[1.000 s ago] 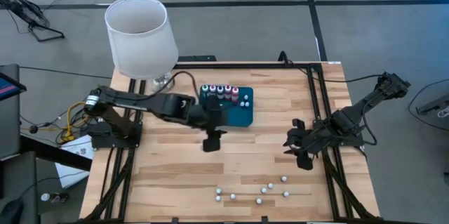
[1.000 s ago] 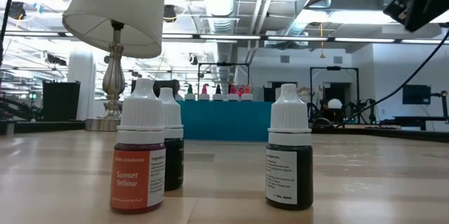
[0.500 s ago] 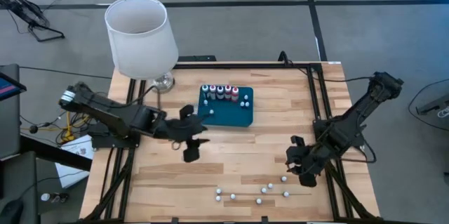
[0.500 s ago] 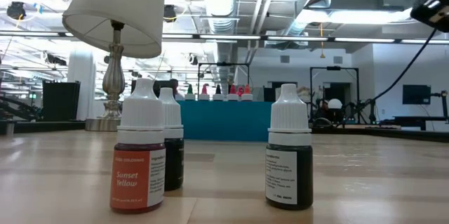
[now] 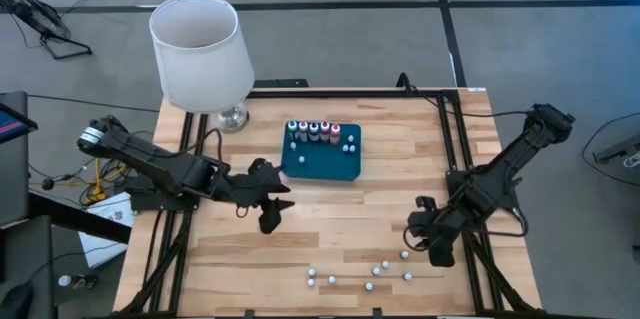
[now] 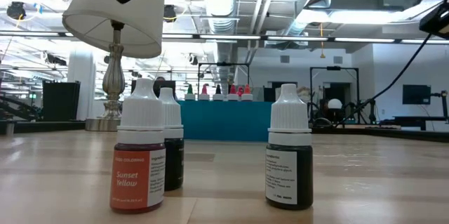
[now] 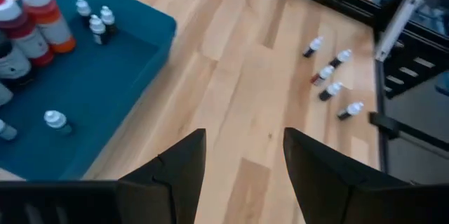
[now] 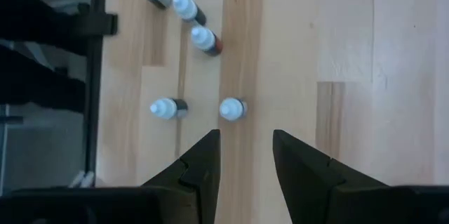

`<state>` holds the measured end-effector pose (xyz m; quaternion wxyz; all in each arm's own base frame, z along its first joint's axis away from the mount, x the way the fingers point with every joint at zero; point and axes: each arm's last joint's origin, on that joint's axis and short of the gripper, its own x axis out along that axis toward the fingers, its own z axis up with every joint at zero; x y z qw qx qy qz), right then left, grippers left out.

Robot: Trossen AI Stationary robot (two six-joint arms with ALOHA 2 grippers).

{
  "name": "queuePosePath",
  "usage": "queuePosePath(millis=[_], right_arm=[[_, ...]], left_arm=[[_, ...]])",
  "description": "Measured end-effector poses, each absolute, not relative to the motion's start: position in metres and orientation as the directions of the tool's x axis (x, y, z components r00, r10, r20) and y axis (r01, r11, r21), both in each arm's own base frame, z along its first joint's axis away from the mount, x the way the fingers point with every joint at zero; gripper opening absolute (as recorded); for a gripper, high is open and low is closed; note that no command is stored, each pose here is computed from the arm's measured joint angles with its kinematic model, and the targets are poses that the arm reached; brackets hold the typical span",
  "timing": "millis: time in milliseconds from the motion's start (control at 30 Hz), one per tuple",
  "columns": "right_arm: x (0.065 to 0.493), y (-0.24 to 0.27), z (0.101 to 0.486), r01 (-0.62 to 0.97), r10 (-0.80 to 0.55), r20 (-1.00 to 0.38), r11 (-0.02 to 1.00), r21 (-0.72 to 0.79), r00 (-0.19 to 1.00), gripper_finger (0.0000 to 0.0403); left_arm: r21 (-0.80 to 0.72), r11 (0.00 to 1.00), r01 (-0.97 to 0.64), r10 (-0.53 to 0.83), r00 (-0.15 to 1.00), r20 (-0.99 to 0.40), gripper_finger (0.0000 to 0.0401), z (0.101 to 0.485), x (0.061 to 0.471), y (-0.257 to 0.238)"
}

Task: Pick & Place food coloring
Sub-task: Put the small black food coloring bottle into the bin

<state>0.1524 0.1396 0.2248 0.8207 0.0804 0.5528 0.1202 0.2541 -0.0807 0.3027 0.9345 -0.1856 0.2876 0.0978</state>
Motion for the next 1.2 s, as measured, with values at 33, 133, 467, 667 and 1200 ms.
queuePosePath(millis=[33, 133, 467, 667, 1200], right_arm=[[0.153, 0.138, 0.224, -0.113, 0.284, -0.892, 0.959, 0.261, 0.350, 0.0120], [0.155, 0.135, 0.224, -0.103, 0.279, -0.894, 0.960, 0.259, 0.351, 0.0120], [0.163, 0.125, 0.224, 0.035, 0.253, -0.896, 0.958, 0.284, 0.366, 0.0120], [0.161, 0.118, 0.221, 0.076, 0.231, -0.923, 0.961, 0.266, 0.307, 0.0120], [0.159, 0.116, 0.221, 0.089, 0.214, -0.933, 0.964, 0.249, 0.289, 0.0120]], left_arm=[[-0.288, 0.910, -0.297, 0.086, 0.816, -0.571, 0.0182, 0.302, 0.255, -0.080], [-0.283, 0.902, -0.325, 0.123, 0.823, -0.554, 0.0182, 0.303, 0.257, -0.078], [-0.328, 0.861, -0.389, 0.174, 0.830, -0.530, 0.0182, 0.303, 0.263, -0.072], [-0.352, 0.850, -0.393, 0.137, 0.809, -0.572, 0.0182, 0.297, 0.264, -0.073], [-0.398, 0.847, -0.352, 0.045, 0.795, -0.606, 0.0183, 0.284, 0.277, -0.082]])
